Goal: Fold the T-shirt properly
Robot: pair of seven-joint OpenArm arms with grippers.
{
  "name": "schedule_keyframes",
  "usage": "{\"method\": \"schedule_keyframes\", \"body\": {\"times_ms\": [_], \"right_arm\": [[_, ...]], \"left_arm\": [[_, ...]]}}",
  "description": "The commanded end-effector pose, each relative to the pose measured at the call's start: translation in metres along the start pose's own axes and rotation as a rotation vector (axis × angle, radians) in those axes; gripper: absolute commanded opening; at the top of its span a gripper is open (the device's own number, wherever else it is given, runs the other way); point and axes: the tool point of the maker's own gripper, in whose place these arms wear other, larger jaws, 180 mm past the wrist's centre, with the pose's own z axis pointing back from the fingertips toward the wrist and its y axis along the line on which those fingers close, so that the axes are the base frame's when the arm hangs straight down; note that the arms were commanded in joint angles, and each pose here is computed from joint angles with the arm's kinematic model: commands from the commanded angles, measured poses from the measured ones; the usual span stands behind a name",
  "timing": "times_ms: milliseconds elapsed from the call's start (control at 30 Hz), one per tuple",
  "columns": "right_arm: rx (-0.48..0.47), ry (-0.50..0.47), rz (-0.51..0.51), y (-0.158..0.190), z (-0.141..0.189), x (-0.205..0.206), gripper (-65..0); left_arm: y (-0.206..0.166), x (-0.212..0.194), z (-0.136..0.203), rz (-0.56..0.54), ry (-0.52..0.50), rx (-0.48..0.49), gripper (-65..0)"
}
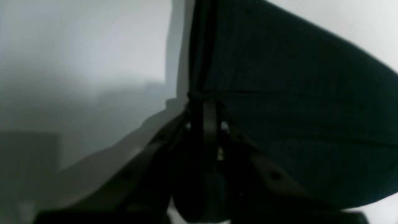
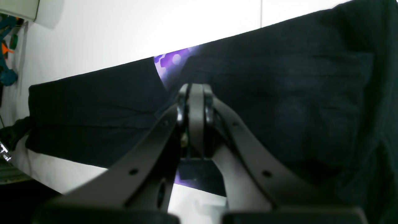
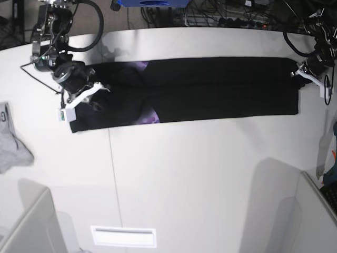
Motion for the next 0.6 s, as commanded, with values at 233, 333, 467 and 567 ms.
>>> {"method": "schedule_keyframes", "body": {"times_ms": [233,333,467,567], "right_arm": [[0.017,-0.048,0.016,0.005,0.003,0.014,-65.0],[0.017,-0.049,0.016,0.005,0.003,0.015,-65.0],[0.017,-0.05,0.015,0.005,0.003,0.015,-65.0],[0.017,-0.05,0.015,0.005,0.003,0.015,-65.0]], "left_arm": [[-0.05,0.039,0.045,-0.174,-0.165,0.044,-65.0],[-0.089,0.035,0.046,-0.25,-0.161,-0.01,-65.0],[-0.134,0.021,0.032,-0.251,-0.127,-0.095,-65.0],[-0.162,0.005,0.019,-0.249,-0.081,-0.163,-65.0]]}}
